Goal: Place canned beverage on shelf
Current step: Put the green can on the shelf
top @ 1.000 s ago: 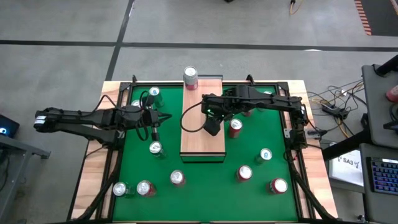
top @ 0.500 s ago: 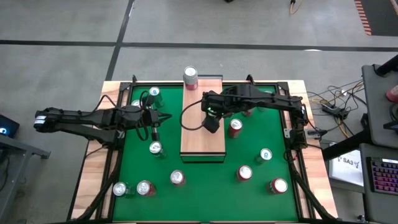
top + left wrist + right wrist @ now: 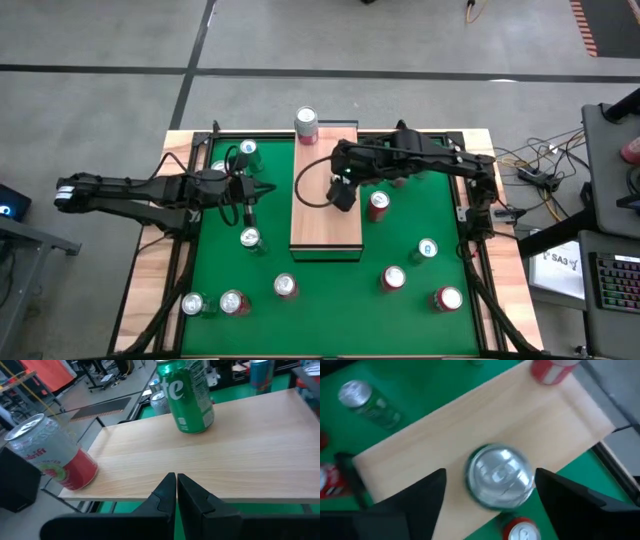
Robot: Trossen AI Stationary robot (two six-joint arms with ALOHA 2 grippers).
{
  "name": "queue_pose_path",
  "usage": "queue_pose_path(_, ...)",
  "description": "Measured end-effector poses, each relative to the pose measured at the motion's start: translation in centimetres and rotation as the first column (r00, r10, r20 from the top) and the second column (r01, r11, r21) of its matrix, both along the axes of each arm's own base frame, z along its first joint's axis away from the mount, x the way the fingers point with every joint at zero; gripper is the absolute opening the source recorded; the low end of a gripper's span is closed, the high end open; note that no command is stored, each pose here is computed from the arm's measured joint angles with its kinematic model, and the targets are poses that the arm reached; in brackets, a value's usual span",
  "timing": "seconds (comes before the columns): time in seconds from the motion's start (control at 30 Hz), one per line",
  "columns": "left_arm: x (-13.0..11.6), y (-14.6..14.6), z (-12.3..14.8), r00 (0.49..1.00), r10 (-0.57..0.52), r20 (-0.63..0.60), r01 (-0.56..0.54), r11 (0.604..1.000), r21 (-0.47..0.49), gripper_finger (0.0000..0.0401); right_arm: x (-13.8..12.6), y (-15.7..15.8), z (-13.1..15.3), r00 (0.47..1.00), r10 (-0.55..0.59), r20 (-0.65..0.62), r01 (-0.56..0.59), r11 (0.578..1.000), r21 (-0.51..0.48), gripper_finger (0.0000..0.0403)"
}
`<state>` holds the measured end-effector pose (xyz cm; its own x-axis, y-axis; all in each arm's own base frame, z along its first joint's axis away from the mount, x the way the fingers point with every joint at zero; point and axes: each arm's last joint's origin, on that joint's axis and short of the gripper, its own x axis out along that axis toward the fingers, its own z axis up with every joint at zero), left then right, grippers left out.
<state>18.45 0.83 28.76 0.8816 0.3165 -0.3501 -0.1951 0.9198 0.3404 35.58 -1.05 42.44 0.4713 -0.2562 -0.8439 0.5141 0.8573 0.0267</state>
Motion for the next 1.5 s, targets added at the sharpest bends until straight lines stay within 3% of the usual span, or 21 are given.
queue_pose_path(0.1,0.0,0.0,0.0,1.000,0.000,0.003,0.000,1.000,-0.012,0.0000,-0.7,0.8,0.3,0.998,0.064,-0.019,-0.063,0.996,0.056,0.0217)
queue_pose_path(0.3,0.0,0.0,0.0,1.000,0.005,0.009,-0.005,1.000,-0.026,0.0000,-1.8,2.2,0.7,0.986,0.157,-0.061,-0.154,0.987,0.044,0.0051)
queue_pose_path(0.37,0.0,0.0,0.0,1.000,0.006,0.009,-0.006,1.000,-0.028,0.0000,-2.1,2.3,0.8,0.982,0.176,-0.065,-0.175,0.984,0.035,0.0022)
queue_pose_path(0.6,0.0,0.0,0.0,1.000,0.009,0.011,-0.008,0.999,-0.034,0.0000,-1.9,1.6,0.3,0.976,0.194,-0.097,-0.194,0.981,0.009,0.0009)
queue_pose_path(1.03,0.0,0.0,0.0,1.000,0.008,0.011,-0.008,0.999,-0.035,0.0000,-1.3,-0.6,-3.4,0.962,0.140,-0.234,-0.138,0.990,0.028,0.0009)
queue_pose_path(1.5,0.0,0.0,0.0,1.000,0.009,0.011,-0.009,0.999,-0.035,0.0000,-0.8,-3.5,-3.5,0.979,0.118,-0.163,-0.122,0.992,-0.013,0.0009)
